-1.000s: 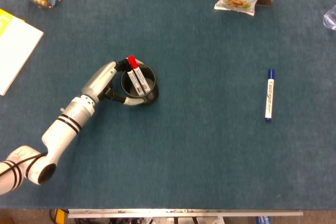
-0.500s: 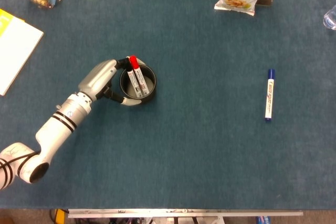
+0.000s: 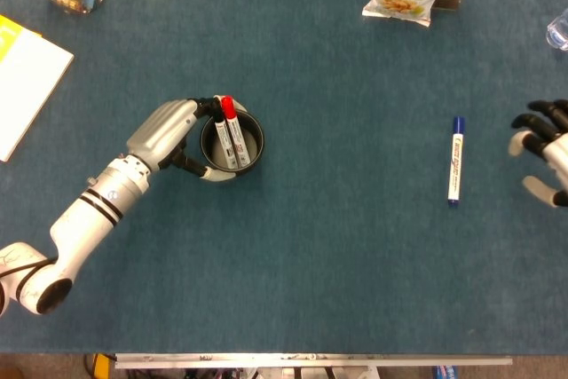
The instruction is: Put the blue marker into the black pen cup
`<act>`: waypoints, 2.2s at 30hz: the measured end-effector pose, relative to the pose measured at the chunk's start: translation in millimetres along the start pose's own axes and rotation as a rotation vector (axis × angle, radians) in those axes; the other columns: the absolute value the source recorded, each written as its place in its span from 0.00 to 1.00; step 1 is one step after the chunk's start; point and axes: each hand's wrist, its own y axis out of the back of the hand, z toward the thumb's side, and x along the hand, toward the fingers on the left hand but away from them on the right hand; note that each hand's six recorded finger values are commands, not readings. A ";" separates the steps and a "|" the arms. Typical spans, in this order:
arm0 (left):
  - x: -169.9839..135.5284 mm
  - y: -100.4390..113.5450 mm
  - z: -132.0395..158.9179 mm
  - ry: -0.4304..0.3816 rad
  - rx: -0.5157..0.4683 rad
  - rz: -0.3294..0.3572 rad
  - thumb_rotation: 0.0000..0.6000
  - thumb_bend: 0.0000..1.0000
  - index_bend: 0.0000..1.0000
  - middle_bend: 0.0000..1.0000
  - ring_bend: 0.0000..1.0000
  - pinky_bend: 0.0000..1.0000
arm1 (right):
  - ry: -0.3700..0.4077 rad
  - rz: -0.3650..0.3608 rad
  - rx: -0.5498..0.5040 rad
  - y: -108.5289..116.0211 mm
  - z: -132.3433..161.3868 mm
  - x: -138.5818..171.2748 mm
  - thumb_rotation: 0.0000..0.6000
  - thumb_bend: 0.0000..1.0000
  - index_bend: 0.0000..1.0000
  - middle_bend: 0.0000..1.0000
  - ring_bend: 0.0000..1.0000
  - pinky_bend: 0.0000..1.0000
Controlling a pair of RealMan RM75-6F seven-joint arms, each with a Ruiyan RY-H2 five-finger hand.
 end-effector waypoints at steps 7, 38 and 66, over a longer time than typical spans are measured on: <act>-5.5 4.3 5.1 -0.008 0.016 0.006 1.00 0.09 0.32 0.39 0.35 0.28 | 0.048 0.005 0.077 -22.7 13.2 -17.9 1.00 0.19 0.47 0.32 0.11 0.03; -18.1 9.4 7.2 -0.001 0.021 0.003 1.00 0.09 0.32 0.39 0.35 0.28 | 0.139 0.020 0.141 -97.2 43.6 -45.0 1.00 0.18 0.52 0.10 0.00 0.00; -20.4 16.2 4.6 0.006 0.017 0.020 1.00 0.09 0.32 0.39 0.35 0.28 | 0.141 0.111 0.200 -117.3 47.6 -70.6 1.00 0.29 0.60 0.10 0.00 0.00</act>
